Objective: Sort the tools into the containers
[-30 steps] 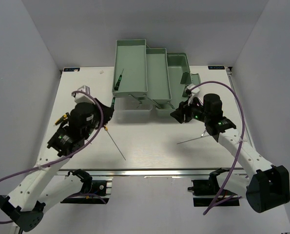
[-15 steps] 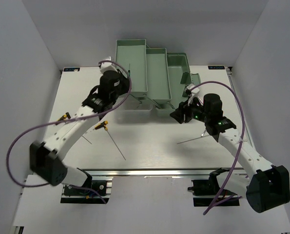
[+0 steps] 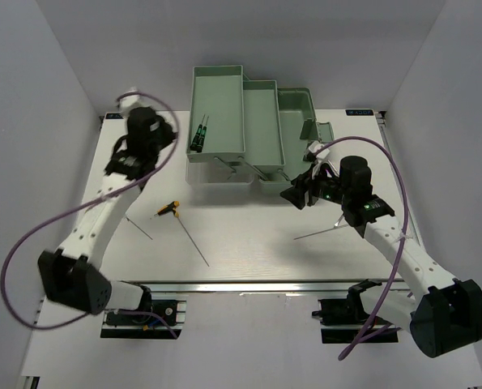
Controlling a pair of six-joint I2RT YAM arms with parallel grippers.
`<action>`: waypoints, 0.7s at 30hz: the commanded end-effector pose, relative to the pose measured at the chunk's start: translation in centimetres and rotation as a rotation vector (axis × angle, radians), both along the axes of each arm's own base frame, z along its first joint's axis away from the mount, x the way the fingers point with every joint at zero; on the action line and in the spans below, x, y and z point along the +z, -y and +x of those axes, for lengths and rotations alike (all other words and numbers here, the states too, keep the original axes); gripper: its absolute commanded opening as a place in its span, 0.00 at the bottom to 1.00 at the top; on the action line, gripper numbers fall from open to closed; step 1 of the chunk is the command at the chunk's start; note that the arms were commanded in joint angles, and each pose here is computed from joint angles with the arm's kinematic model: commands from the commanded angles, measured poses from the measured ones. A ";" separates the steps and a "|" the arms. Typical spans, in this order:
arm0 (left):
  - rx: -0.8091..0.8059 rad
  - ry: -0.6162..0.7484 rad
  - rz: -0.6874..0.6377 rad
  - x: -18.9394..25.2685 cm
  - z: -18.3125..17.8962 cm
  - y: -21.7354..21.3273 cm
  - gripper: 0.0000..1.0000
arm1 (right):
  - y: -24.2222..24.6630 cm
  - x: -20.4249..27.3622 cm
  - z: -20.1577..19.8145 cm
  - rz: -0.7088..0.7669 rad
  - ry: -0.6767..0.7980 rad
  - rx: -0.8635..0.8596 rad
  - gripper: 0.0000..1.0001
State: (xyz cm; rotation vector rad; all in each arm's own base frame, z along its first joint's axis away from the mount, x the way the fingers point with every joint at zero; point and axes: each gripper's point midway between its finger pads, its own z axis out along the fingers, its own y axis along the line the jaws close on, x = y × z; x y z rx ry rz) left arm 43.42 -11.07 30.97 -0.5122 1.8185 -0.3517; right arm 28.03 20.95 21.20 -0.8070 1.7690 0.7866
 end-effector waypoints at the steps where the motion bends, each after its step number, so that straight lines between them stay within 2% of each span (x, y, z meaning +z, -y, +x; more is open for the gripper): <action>1: 0.166 -0.101 0.004 -2.8 -3.7 -7.4 0.22 | -0.3 2.1 0.4 0.009 0.096 0.041 0.60; 2: 0.201 -0.118 -0.004 -3.5 -4.6 -8.8 0.19 | -0.3 2.0 0.4 0.007 0.098 0.043 0.52; 3: 0.206 -0.195 -0.010 -6.6 -5.7 -9.6 0.18 | -0.4 1.9 0.4 0.002 0.104 0.048 0.45; 4: 0.251 -0.225 -0.020 -8.0 -6.2 -11.6 0.18 | -0.4 1.8 0.4 0.001 0.103 0.056 0.29; 5: 0.264 -0.246 -0.029 -9.1 -6.6 -12.5 0.21 | -0.5 1.7 0.3 0.000 0.102 0.065 0.21; 6: 0.255 -0.297 -0.030 -11.6 -7.3 -12.7 0.25 | -0.6 1.7 0.3 0.000 0.098 0.069 0.15; 7: 0.318 -0.317 -0.039 -12.7 -7.7 -15.1 0.41 | -0.6 1.6 0.3 -0.001 0.094 0.073 0.15; 9: 0.337 -0.386 -0.040 -15.6 -8.1 -16.2 0.53 | -0.8 1.4 0.1 -0.003 0.083 0.093 0.25; 10: 0.367 -0.407 -0.046 -16.5 -8.3 -17.6 0.57 | -1.0 1.0 0.0 -0.011 0.072 0.110 0.39; 13: 0.395 -0.486 -0.020 -19.3 -7.9 -20.2 0.60 | -1.0 0.6 -0.1 -0.027 0.047 0.131 0.55; 15: 0.370 -0.553 0.014 -21.5 -7.5 -21.3 0.61 | -1.1 0.5 -0.1 -0.031 0.043 0.134 0.57; 21: 0.324 -0.669 0.101 -24.6 -5.8 -24.0 0.64 | -1.0 0.1 0.1 -0.040 0.034 0.125 0.58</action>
